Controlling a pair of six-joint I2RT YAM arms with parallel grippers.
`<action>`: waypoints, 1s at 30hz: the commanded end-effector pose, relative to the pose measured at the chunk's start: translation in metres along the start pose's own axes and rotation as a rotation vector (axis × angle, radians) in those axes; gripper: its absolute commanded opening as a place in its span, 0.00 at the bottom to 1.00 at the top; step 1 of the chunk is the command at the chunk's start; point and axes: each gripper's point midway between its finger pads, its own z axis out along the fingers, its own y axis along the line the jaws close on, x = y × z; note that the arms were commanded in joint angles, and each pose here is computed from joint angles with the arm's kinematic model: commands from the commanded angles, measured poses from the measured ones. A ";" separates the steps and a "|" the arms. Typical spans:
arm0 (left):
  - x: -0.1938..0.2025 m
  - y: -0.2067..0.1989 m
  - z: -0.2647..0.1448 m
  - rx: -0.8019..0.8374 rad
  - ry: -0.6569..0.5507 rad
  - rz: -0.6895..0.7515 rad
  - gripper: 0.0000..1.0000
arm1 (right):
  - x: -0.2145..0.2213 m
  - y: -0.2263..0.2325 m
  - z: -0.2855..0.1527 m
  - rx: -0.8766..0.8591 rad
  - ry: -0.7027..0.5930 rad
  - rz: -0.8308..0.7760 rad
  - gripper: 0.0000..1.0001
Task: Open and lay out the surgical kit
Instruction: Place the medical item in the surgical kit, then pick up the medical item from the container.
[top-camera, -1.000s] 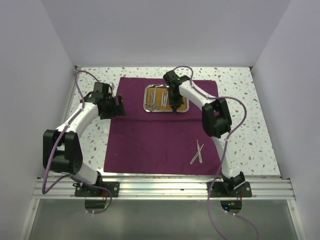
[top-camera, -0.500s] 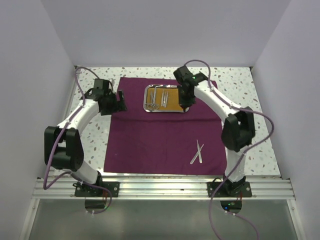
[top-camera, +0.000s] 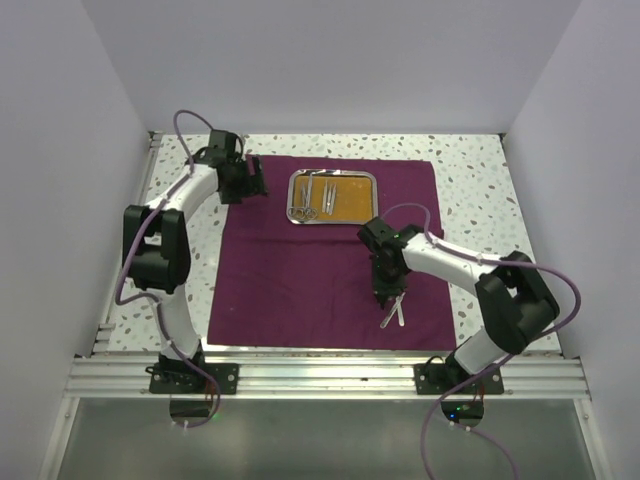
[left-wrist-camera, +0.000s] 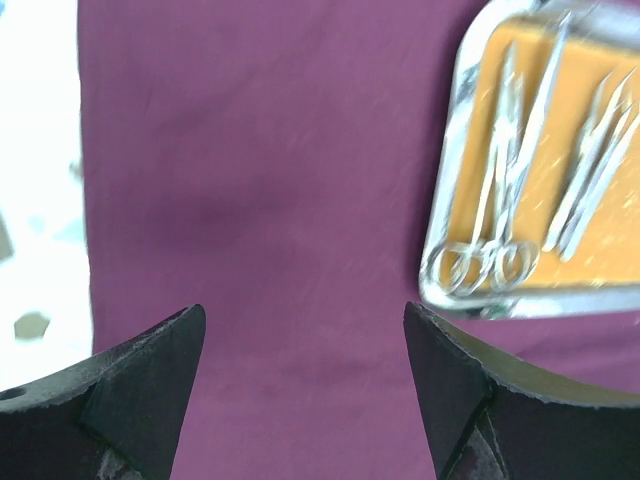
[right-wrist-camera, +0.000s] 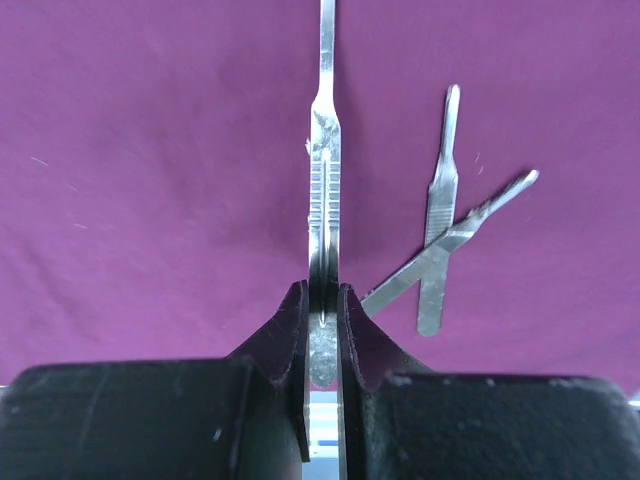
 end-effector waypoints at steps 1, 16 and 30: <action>-0.034 -0.025 -0.006 0.036 -0.067 0.000 0.84 | 0.006 0.014 0.000 -0.083 -0.045 0.085 0.00; -0.058 -0.078 -0.019 0.107 -0.159 0.052 0.84 | 0.022 -0.026 -0.008 0.064 -0.034 0.034 0.81; -0.051 -0.184 0.021 0.180 -0.180 0.239 0.82 | -0.043 -0.023 -0.115 0.041 -0.310 -0.061 0.96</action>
